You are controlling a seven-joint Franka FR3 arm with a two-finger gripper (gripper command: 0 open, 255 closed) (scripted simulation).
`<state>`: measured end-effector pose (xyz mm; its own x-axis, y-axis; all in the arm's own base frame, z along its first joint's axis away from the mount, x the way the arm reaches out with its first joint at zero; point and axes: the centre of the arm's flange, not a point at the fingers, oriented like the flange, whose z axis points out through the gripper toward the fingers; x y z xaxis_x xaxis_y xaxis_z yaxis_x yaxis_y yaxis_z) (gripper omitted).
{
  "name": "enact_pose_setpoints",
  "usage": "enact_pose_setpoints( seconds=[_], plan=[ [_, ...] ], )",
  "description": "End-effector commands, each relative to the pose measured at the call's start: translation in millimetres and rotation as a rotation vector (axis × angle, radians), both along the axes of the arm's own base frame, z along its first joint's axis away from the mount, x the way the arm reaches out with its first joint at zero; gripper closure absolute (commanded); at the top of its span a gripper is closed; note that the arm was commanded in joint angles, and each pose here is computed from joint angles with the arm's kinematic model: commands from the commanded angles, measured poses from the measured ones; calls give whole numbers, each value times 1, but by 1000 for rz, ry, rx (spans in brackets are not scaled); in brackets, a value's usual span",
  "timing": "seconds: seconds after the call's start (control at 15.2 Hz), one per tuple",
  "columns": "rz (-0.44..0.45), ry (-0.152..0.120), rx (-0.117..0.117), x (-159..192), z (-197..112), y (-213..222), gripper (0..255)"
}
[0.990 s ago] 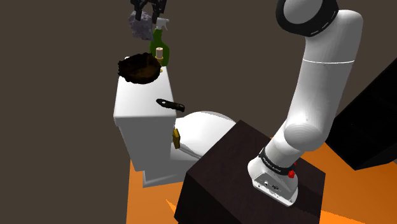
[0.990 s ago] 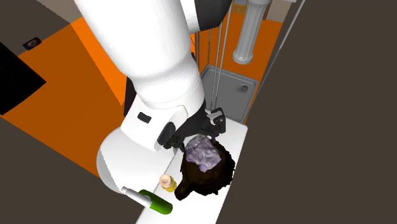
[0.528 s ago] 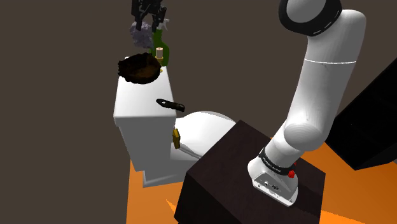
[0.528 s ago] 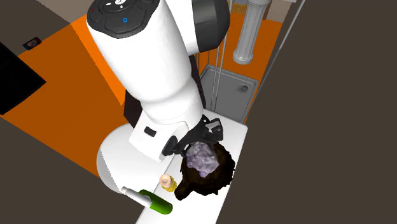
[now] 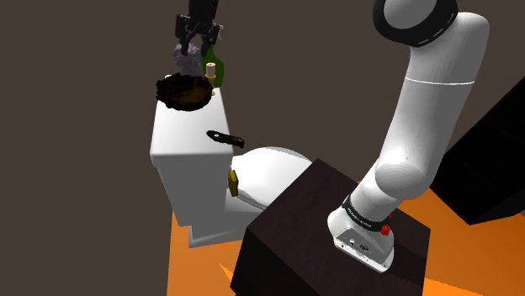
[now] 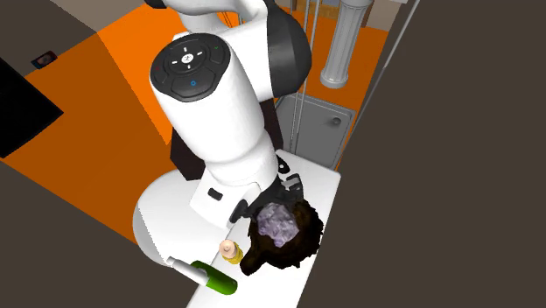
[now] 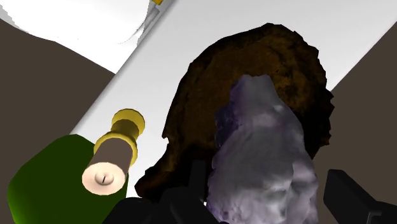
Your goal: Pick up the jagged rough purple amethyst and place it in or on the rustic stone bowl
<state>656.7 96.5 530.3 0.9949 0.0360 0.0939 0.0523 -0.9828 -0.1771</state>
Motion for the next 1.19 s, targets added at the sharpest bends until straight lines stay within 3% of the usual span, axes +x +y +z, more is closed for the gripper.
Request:
enact_pose_setpoints(
  seconds=[0.0, 0.53, 0.59, 0.92, 1.12],
  plan=[
    [0, -1, 0, 1, -9, 0, 255],
    [0, -1, 0, 1, -9, 0, 255],
    [0, -1, 0, 1, -9, 0, 0],
    [0, -1, 0, 1, -9, 0, 0],
    [0, -1, 0, -3, 30, -7, 0]
  ],
)
